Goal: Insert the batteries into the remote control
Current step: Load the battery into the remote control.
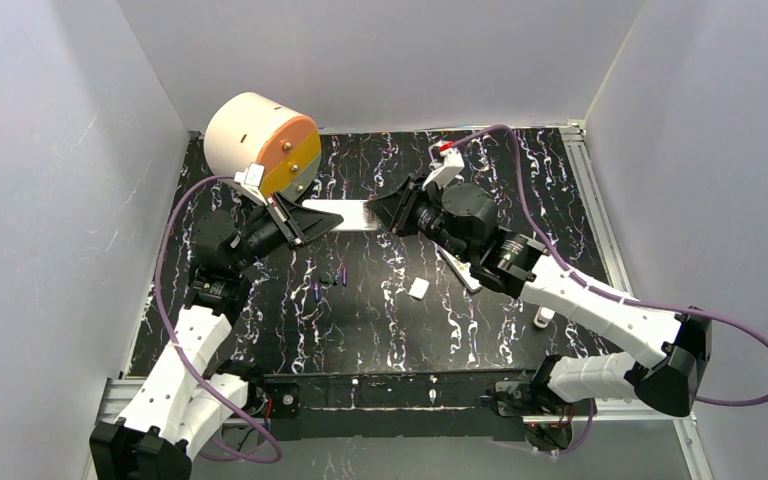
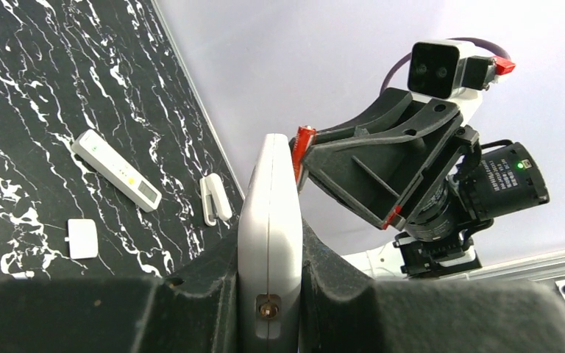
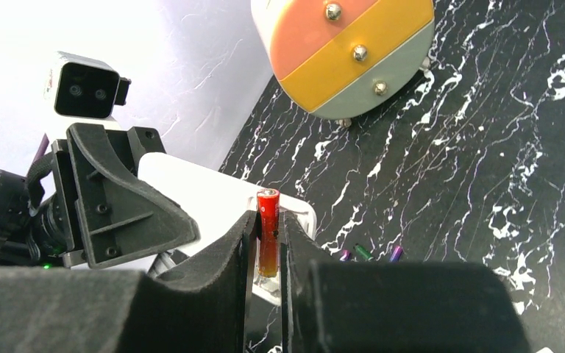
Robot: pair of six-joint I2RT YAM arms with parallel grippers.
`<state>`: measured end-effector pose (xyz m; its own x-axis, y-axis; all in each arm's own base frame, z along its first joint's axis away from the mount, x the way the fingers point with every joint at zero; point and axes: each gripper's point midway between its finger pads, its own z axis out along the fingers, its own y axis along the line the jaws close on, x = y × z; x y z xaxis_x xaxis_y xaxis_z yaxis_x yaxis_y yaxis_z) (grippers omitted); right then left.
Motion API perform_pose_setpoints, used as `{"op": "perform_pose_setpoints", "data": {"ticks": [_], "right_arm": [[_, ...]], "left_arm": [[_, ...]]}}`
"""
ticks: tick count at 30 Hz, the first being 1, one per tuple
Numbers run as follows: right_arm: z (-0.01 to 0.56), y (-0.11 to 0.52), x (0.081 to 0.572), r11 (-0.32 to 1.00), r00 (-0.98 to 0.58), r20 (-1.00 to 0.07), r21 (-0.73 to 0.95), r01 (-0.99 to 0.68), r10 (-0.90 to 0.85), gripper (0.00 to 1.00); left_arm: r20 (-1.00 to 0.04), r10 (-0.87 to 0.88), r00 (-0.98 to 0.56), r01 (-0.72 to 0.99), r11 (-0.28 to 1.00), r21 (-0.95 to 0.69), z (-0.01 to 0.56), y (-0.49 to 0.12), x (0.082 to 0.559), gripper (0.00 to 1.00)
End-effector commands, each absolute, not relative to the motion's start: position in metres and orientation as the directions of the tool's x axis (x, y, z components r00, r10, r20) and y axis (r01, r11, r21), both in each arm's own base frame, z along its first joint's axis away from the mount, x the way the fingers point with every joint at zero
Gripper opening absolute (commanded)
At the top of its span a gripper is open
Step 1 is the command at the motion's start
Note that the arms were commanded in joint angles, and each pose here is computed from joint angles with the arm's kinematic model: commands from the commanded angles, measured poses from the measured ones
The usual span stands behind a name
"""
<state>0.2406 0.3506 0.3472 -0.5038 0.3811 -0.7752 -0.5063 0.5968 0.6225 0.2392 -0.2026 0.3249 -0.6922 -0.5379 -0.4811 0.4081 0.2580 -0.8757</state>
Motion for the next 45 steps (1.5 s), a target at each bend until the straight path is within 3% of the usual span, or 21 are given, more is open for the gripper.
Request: {"op": "perform_pose_setpoints", "data": {"ticks": [1, 13, 21, 33, 45], "right_arm": [[0.39, 0.358, 0.245, 0.549, -0.41, -0.812, 0.583, -0.599, 0.416, 0.25], [0.386, 0.361, 0.258, 0.599, -0.362, -0.84, 0.543, -0.589, 0.405, 0.27], [0.382, 0.368, 0.263, 0.631, -0.345, -0.854, 0.521, -0.575, 0.39, 0.28], [0.384, 0.368, 0.268, 0.657, -0.322, -0.854, 0.52, -0.546, 0.408, 0.16], [0.39, 0.378, 0.273, 0.702, -0.24, -0.857, 0.512, -0.495, 0.455, 0.15]], "left_arm": [[-0.472, -0.536, -0.699, 0.44, 0.197, -0.876, 0.343, -0.206, 0.233, 0.0], [-0.32, -0.609, -0.726, 0.336, 0.092, -0.937, 0.356, -0.204, 0.24, 0.0], [-0.298, -0.637, -0.711, 0.339, 0.06, -0.939, 0.359, -0.201, 0.241, 0.0], [-0.254, -0.665, -0.702, 0.328, 0.015, -0.945, 0.361, -0.198, 0.243, 0.0], [-0.152, -0.705, -0.693, 0.278, -0.067, -0.958, 0.364, -0.192, 0.247, 0.0]]}}
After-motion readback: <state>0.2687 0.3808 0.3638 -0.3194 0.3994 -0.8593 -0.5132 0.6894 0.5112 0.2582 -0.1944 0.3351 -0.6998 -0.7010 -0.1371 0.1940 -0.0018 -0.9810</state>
